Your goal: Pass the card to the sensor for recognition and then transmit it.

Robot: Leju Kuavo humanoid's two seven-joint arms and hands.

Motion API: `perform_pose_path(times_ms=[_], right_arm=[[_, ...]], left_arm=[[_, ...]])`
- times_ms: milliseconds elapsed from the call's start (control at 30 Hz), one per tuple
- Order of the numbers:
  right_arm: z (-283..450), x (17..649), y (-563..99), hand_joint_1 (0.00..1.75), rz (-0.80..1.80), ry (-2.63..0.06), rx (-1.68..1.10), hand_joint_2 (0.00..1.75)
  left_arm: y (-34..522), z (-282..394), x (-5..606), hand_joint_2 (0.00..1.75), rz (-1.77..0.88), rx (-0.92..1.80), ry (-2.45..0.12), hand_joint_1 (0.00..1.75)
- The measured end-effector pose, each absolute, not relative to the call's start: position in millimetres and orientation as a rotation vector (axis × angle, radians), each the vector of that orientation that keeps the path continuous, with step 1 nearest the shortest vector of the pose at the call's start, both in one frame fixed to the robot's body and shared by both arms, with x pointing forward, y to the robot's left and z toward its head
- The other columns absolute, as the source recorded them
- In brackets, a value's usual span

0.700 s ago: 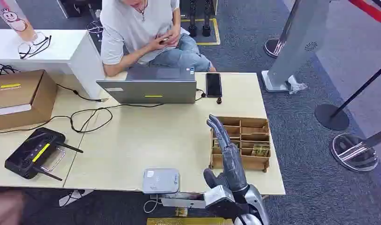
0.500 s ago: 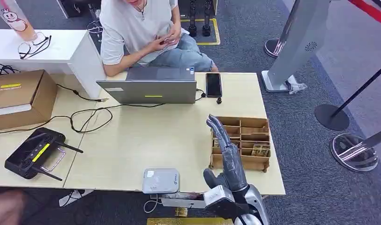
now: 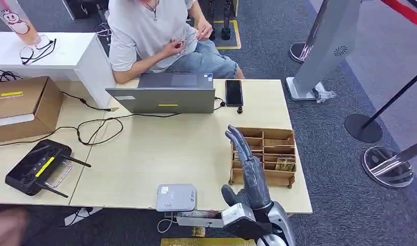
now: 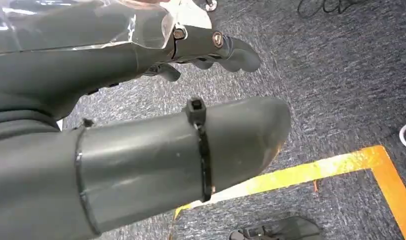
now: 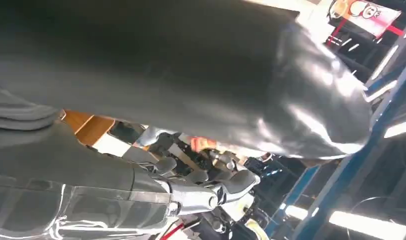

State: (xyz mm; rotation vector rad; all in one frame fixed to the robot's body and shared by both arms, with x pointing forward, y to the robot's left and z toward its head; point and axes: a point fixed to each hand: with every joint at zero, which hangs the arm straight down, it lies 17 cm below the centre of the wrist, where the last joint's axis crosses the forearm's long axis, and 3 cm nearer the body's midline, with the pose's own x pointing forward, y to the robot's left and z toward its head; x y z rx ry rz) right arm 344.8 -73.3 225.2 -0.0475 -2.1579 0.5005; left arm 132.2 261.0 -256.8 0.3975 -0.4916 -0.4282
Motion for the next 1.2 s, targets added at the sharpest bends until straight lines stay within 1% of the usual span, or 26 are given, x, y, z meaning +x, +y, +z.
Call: perform_pose_path(times_ms=[467, 733, 833, 933, 1067, 1200], right_arm=[[227.6, 347.1, -71.9, 0.00, 0.534, -2.165, -0.060, 0.00], [230.9, 351.4, -71.3, 0.00, 0.602, -2.183, -0.156, 0.00], [237.8, 355.2, -66.1, 0.00, 0.642, -2.200, -0.169, 0.00], [249.1, 360.0, -58.5, 0.00, 0.684, -2.231, -0.194, 0.00], [259.1, 368.5, -56.4, 0.00, 0.719, -2.272, -0.294, 0.00], [265.1, 380.6, -57.5, 0.00, 0.753, -2.305, -0.450, 0.00]], left_arm=[[261.1, -257.1, 132.6, 0.00, -0.430, 0.399, -0.485, 0.00], [259.9, -257.1, 132.3, 0.00, -0.442, 0.399, -0.485, 0.00], [263.5, -262.1, 124.0, 0.00, -0.430, 0.398, -0.401, 0.00], [263.9, -262.3, 127.6, 0.00, -0.425, 0.395, -0.386, 0.00], [264.2, -261.9, 130.2, 0.00, -0.423, 0.396, -0.386, 0.00], [264.4, -261.6, 130.9, 0.00, -0.426, 0.399, -0.387, 0.00]])
